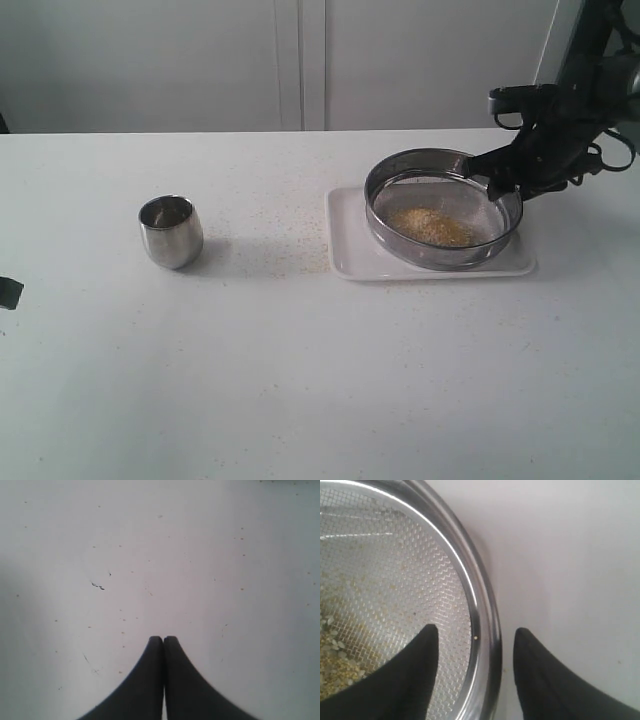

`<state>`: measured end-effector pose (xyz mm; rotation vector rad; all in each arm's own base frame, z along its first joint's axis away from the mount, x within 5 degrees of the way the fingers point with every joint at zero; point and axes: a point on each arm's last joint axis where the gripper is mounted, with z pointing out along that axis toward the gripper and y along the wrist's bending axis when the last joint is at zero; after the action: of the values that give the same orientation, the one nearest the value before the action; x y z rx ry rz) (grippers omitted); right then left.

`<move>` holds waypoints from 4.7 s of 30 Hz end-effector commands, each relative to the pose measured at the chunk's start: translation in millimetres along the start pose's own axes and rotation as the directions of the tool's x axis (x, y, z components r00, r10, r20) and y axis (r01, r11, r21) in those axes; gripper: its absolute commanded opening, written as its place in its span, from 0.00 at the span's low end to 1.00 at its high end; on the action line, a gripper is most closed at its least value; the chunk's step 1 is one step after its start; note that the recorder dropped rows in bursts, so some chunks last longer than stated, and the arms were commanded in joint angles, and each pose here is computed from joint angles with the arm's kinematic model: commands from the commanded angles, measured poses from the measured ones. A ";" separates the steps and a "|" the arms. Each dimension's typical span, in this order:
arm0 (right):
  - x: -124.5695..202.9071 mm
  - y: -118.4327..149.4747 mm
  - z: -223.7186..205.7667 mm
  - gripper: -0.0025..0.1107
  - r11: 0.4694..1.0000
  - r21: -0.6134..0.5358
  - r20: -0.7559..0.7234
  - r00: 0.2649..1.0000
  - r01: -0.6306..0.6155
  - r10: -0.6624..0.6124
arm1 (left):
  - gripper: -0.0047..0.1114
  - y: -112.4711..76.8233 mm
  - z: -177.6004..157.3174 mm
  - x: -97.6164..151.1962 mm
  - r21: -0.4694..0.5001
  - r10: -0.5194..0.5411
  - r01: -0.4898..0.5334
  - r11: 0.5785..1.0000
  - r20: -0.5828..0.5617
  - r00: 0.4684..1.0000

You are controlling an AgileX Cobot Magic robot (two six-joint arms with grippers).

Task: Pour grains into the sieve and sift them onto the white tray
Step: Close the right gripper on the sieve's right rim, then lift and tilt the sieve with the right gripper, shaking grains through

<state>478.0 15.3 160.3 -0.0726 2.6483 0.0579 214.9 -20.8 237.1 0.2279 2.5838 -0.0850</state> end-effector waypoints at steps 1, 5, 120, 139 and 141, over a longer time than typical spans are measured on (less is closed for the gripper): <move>-0.9 -2.0 3.2 0.41 1.000 0.002 0.010 1.000 -0.001 0.001 | 0.04 0.2 -1.4 1.7 0.001 -0.007 0.007 1.000 -0.001 1.000; 0.4 -2.1 6.1 0.39 1.000 0.001 0.003 1.000 -0.001 0.001 | 0.04 0.2 -1.4 1.7 0.001 -0.007 0.007 1.000 -0.001 1.000; -11.1 11.9 -64.1 0.02 0.964 -0.189 -0.045 0.979 0.189 -0.201 | 0.04 0.2 -1.4 1.7 0.001 -0.007 0.007 1.000 -0.001 1.000; -10.2 -14.6 -53.4 0.02 0.983 -0.144 -0.070 0.992 -0.110 0.100 | 0.04 0.2 -1.4 1.7 0.001 -0.007 0.007 1.000 -0.001 1.000; -8.1 8.1 -53.8 0.02 0.941 -0.300 -0.032 0.984 0.156 -0.173 | 0.04 0.3 -1.4 1.6 0.000 -0.007 0.007 1.000 0.000 1.000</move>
<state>461.9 2.1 203.3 -0.1176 2.7376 0.2514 214.9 -20.7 237.1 0.2298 2.5838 -0.0828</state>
